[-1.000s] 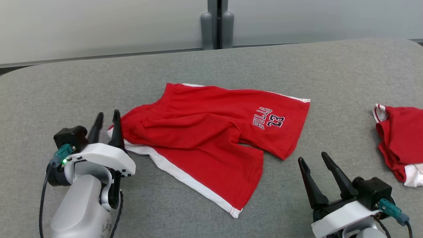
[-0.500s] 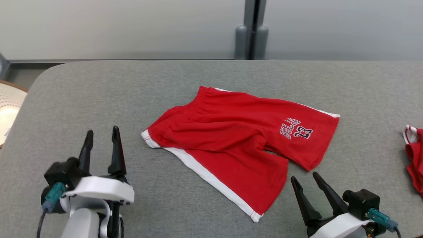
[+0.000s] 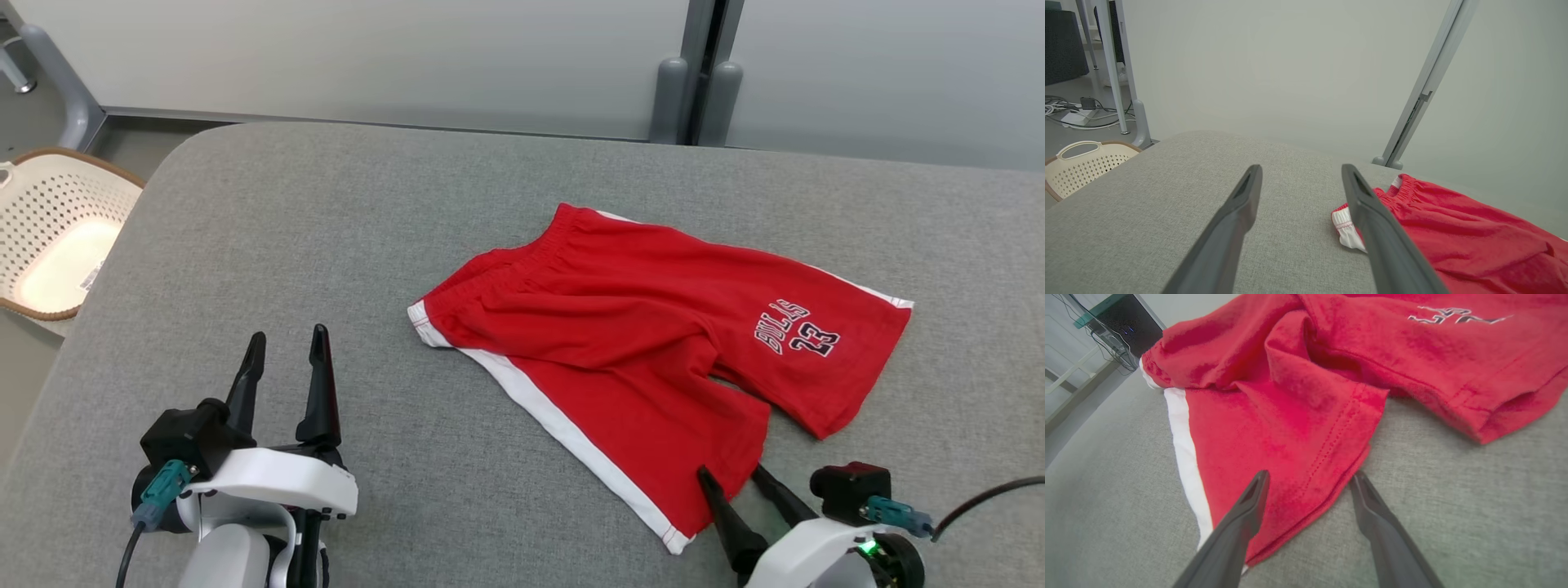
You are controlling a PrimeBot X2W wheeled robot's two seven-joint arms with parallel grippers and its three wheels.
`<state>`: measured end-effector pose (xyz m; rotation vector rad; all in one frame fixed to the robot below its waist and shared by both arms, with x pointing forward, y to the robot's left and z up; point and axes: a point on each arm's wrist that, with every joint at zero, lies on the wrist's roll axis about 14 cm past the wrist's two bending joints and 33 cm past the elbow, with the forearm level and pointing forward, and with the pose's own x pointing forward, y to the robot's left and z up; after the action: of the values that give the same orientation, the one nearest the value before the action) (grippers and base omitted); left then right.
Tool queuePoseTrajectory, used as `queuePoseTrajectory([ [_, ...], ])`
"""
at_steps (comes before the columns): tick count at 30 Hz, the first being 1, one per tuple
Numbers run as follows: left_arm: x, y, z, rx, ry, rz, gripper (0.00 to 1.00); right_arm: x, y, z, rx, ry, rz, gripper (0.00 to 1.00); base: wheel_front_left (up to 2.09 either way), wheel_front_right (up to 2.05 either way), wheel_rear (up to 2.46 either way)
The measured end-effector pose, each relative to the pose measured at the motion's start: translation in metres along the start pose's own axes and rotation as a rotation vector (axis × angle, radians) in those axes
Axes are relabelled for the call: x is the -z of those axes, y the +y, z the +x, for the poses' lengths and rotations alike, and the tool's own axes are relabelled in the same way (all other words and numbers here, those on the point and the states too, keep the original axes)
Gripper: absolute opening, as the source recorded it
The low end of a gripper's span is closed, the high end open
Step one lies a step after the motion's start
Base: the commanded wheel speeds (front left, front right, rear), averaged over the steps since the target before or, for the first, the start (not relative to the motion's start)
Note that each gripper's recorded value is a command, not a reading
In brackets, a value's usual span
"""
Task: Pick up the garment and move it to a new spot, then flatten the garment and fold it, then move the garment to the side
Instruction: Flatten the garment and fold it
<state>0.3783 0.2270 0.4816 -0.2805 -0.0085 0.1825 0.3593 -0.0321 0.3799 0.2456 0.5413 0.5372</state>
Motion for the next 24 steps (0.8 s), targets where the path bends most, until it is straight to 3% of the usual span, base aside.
queuePoseTrajectory([
  [1,0.001,0.0,0.0,-0.002,0.003,0.001,1.0,0.002,0.004,0.003,-0.011,0.011,0.006,1.0,0.0,0.0,0.0],
  [3,0.003,0.002,-0.001,-0.009,0.009,0.0,1.0,0.004,0.009,0.006,-0.025,0.024,0.028,0.04,0.0,0.0,0.0],
  [4,0.004,0.002,-0.001,-0.011,0.013,-0.001,1.0,0.004,0.01,0.008,-0.03,0.027,0.029,0.0,0.0,0.0,0.0],
  [8,0.008,0.0,-0.001,-0.007,0.024,-0.001,1.0,0.002,0.003,0.008,-0.03,0.037,0.0,0.0,0.0,0.0,0.0],
  [24,0.019,-0.031,0.006,0.086,0.058,-0.002,1.0,-0.056,-0.108,-0.019,0.124,0.084,-0.355,0.0,0.0,0.0,0.0],
])
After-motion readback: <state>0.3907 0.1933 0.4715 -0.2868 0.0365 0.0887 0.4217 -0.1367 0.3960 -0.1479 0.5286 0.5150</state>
